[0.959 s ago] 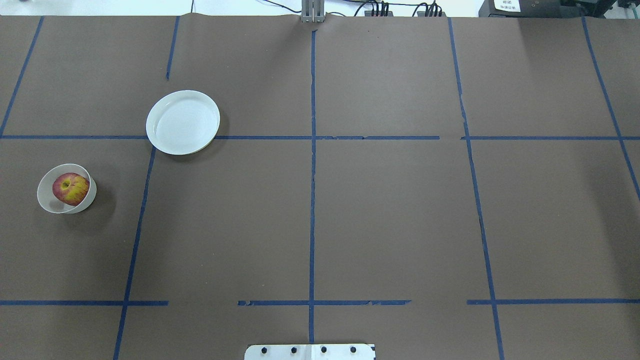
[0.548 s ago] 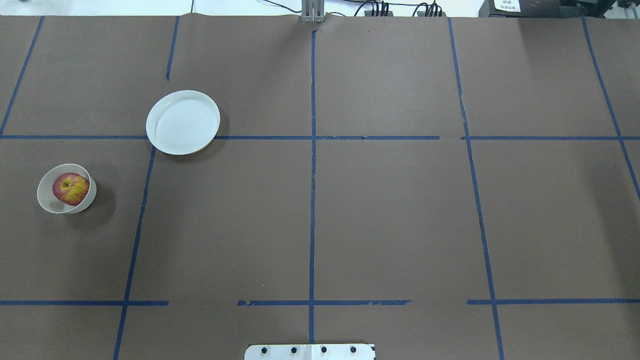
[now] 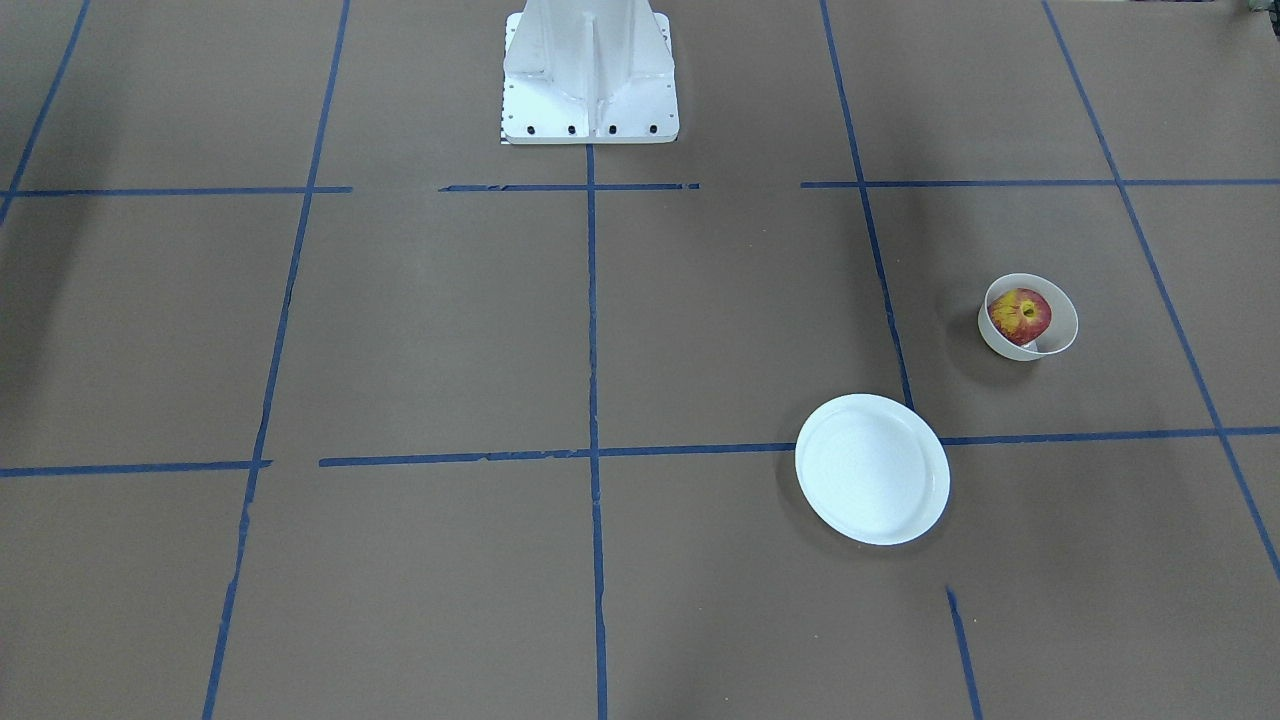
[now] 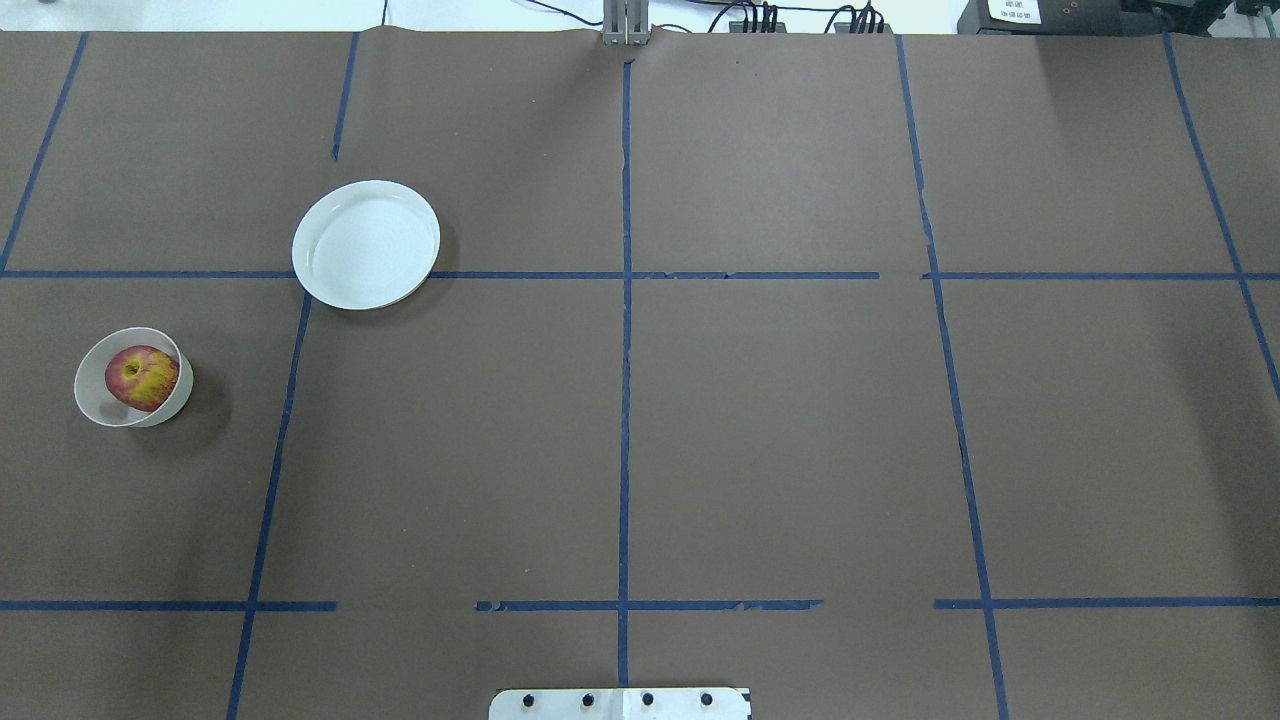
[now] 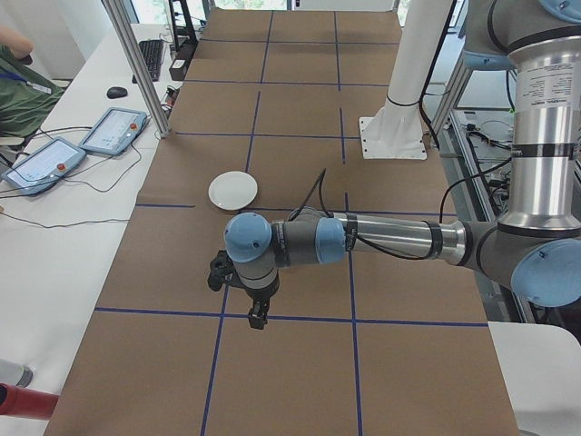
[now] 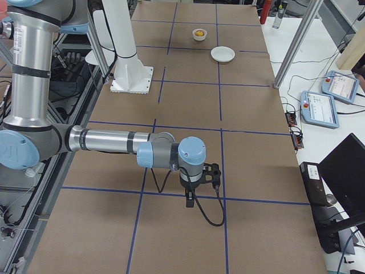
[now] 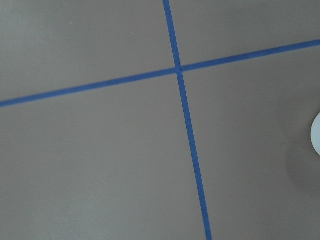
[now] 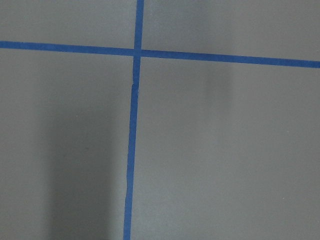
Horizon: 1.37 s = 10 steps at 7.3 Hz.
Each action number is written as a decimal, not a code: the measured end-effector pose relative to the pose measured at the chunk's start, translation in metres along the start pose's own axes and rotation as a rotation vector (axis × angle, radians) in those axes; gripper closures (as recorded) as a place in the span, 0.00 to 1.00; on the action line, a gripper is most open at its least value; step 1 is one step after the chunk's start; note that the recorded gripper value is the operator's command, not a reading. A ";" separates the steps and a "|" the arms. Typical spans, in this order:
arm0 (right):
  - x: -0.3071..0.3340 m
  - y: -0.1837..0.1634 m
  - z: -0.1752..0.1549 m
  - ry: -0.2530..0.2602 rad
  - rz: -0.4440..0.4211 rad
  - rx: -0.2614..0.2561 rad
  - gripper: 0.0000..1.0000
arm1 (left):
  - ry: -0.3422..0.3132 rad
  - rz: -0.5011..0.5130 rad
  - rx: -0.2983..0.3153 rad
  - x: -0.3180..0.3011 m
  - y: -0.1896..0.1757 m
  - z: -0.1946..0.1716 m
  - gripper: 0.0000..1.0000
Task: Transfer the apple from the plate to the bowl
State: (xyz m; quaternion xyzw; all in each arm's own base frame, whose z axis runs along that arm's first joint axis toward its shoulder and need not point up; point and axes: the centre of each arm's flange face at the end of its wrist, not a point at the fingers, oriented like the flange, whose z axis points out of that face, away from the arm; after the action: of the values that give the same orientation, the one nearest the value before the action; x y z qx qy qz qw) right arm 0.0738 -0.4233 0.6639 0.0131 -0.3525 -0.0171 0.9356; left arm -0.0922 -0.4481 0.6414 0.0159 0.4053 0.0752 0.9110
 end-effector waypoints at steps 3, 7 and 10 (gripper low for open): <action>0.000 0.000 0.000 0.000 -0.001 0.001 0.00 | 0.008 0.008 0.010 0.002 -0.002 -0.004 0.00; 0.000 0.000 0.000 0.000 -0.001 0.001 0.00 | -0.001 0.041 0.040 0.002 -0.005 -0.006 0.00; 0.000 0.000 0.000 0.000 -0.001 0.001 0.00 | -0.004 0.047 0.049 0.004 -0.007 -0.008 0.00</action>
State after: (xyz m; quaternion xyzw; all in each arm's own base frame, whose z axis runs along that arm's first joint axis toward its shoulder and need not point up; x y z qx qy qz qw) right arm 0.0738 -0.4234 0.6638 0.0136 -0.3525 -0.0173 0.9356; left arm -0.0946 -0.4545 0.6325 0.0480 0.4048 0.0865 0.9090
